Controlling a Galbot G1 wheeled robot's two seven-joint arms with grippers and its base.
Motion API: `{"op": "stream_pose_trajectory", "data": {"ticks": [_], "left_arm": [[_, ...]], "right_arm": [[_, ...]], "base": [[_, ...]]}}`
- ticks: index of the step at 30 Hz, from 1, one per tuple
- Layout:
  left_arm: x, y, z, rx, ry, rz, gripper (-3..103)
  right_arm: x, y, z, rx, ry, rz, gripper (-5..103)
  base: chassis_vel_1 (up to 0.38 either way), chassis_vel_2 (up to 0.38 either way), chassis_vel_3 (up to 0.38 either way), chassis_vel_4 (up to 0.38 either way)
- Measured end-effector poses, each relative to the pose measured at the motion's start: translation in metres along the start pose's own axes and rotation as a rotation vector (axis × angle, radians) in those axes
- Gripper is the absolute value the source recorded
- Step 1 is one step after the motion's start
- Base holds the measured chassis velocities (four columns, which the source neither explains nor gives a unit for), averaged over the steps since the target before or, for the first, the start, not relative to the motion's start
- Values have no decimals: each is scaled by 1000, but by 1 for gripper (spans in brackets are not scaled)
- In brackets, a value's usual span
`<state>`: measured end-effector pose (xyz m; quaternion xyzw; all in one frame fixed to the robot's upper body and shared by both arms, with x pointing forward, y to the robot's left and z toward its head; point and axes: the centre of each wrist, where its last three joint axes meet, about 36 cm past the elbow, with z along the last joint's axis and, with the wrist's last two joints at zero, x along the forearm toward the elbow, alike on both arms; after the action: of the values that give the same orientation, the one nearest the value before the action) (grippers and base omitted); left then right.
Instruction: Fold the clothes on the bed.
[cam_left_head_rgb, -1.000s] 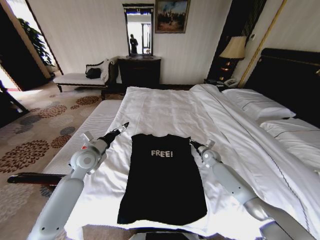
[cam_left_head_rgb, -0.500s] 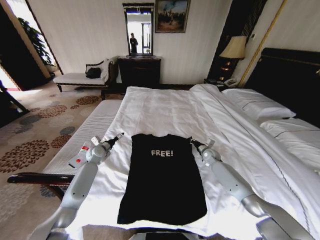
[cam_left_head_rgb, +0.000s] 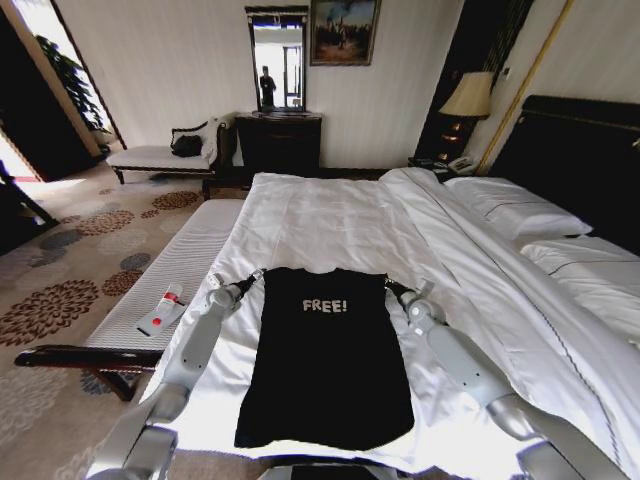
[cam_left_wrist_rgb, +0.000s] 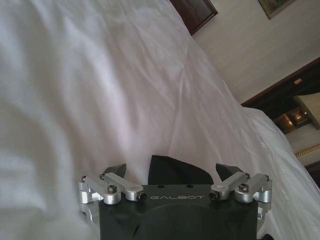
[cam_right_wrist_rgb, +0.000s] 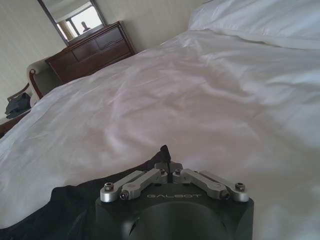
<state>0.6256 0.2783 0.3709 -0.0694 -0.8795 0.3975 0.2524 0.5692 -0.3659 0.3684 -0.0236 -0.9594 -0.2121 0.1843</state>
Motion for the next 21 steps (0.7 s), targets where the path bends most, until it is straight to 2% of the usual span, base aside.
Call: {"op": "stream_pose_trajectory", "data": {"ticks": [4, 8, 11, 13, 17, 18, 21], "left_arm": [[-8, -8, 5, 1, 4, 13, 102], [-9, -10, 8, -11, 4, 12, 94], [-7, -4, 9, -26, -5, 1, 78], [-6, -2, 8, -28, -8, -2, 78], [-4, 3, 8, -49, -23, -18, 57], [-4, 3, 8, -49, -23, -18, 57], [-6, 4, 10, -52, -20, -23, 46]], "right_arm": [[1, 0, -1, 0, -4, -2, 0], [3, 0, -1, 1, -5, -2, 0], [3, -1, 1, 6, -5, 0, 0], [3, -1, 1, 9, -5, 0, 0], [4, -2, 3, 13, -4, 0, 0], [4, -2, 3, 13, -4, 0, 0], [5, -1, 2, 21, -3, -4, 0]], "base": [[0, 0, 0, 0], [0, 0, 0, 0], [0, 0, 0, 0], [0, 0, 0, 0], [0, 0, 0, 0], [0, 0, 0, 0], [0, 0, 0, 0]]}}
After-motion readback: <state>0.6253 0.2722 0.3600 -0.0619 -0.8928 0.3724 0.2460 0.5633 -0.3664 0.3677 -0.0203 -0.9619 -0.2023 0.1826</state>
